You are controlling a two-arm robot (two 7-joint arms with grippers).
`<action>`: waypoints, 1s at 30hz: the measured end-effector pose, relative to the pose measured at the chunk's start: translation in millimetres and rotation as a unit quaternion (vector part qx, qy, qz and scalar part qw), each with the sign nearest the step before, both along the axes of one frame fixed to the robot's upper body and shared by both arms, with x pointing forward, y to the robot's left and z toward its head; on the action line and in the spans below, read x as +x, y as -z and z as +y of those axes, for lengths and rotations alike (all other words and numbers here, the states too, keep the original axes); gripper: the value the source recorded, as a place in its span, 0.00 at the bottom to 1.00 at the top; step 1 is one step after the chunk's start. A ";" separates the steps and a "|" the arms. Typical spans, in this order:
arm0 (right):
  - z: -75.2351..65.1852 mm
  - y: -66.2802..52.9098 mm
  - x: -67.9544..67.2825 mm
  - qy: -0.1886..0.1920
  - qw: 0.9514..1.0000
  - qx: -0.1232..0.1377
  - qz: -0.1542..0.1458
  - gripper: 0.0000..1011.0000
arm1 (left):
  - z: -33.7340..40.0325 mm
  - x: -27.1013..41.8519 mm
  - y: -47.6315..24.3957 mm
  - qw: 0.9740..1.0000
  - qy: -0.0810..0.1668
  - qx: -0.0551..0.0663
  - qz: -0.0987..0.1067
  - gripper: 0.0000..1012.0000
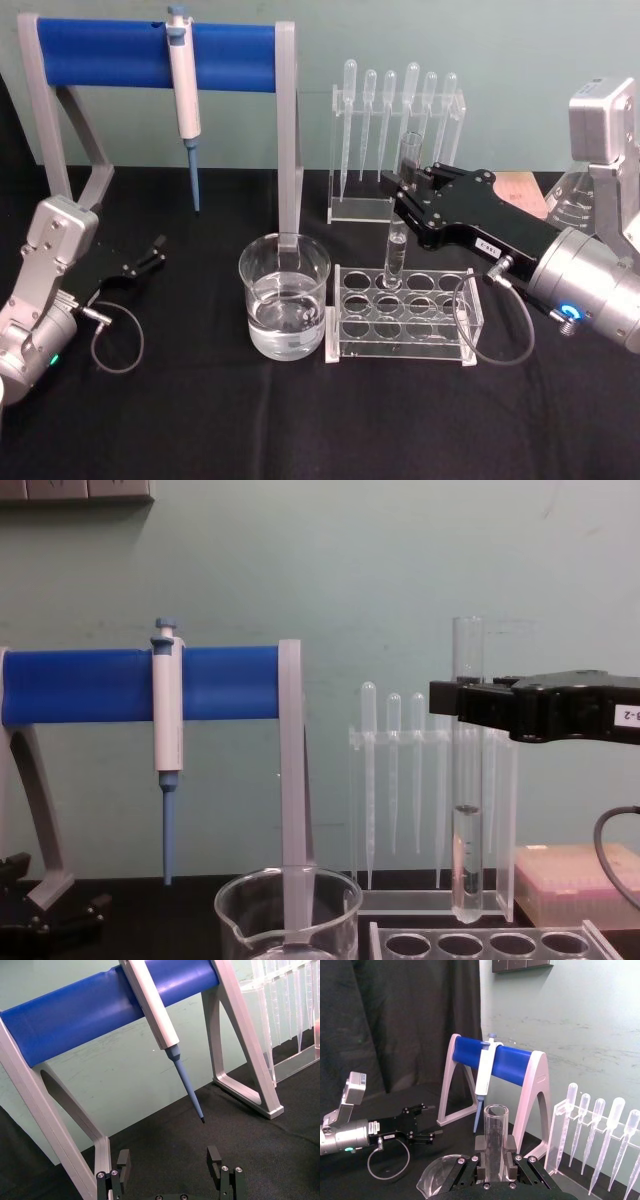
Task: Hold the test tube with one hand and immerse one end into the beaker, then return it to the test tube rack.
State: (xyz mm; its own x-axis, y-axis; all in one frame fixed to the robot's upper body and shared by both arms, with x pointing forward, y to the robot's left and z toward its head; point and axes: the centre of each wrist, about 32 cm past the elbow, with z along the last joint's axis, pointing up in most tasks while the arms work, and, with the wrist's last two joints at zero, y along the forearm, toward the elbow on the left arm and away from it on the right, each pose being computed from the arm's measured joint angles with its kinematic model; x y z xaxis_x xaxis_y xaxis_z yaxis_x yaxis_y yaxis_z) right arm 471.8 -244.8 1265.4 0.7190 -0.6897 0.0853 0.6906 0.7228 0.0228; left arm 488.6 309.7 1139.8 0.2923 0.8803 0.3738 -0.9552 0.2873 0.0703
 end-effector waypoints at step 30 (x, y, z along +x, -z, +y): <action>0.0 0.0 0.0 0.000 1.000 0.000 0.000 0.22 | 0.0 0.0 0.0 1.000 0.000 0.000 0.000 0.99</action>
State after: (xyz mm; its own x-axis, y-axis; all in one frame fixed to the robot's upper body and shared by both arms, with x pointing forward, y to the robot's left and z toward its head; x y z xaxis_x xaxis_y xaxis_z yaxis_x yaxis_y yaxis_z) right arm 471.8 -244.8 1265.4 0.7190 -0.6897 0.0853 0.6907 0.7228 0.0228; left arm 488.6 309.7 1139.8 0.2923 0.8803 0.3737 -0.9552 0.2874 0.0703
